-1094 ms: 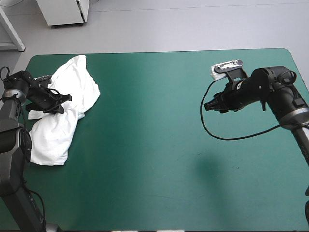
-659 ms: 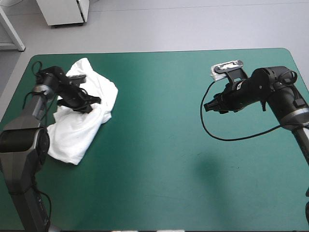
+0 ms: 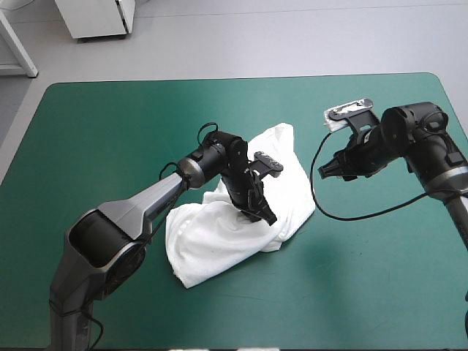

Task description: Fold the cloth

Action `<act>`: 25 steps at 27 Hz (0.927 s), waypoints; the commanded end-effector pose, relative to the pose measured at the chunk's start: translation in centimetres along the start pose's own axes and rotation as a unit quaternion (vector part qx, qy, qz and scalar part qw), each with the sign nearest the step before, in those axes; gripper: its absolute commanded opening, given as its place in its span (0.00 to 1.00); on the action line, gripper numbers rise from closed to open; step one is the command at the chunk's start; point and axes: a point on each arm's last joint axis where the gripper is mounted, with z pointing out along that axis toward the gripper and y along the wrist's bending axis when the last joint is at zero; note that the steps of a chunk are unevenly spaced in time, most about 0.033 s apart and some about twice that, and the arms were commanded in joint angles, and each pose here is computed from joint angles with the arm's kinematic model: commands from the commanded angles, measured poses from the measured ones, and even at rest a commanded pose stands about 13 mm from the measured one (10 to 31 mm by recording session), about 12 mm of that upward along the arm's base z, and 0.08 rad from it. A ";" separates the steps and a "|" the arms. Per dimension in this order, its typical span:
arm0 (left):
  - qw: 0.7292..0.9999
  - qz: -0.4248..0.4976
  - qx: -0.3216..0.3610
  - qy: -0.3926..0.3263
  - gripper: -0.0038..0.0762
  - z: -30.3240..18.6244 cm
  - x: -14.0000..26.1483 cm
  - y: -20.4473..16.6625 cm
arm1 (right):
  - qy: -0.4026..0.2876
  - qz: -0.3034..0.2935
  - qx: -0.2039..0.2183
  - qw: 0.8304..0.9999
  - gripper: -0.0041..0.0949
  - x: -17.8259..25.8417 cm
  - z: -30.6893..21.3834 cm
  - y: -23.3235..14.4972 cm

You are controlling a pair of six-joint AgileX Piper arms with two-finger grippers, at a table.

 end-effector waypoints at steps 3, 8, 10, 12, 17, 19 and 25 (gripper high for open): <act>1.000 0.002 -0.007 -0.021 0.20 -4.0 0.2 -0.9 | -0.035 0.001 0.008 0.999 0.46 0.5 -1.9 0.0; 0.995 -0.035 -0.066 -0.059 0.76 -7.0 -0.5 0.4 | -0.041 0.001 0.010 0.999 0.46 0.4 -1.9 0.0; 0.993 -0.044 -0.075 -0.082 0.84 -8.6 -0.6 0.4 | -0.042 0.001 0.010 0.999 0.46 0.4 -1.9 0.0; 0.989 -0.038 -0.100 -0.102 0.84 -10.5 -0.3 0.3 | -0.042 0.001 0.010 0.999 0.46 0.3 -1.9 0.0; 0.972 -0.078 -0.165 -0.144 0.84 -16.3 3.2 1.5 | -0.048 0.001 0.011 0.999 0.46 0.2 -1.9 0.0; 0.970 -0.110 -0.162 -0.141 0.84 -17.0 5.2 2.7 | -0.046 0.001 0.010 0.999 0.46 0.1 -1.6 0.0; 0.966 -0.198 -0.147 -0.076 0.82 -15.4 12.9 4.9 | -0.039 0.008 -0.006 0.999 0.46 0.0 -1.1 0.2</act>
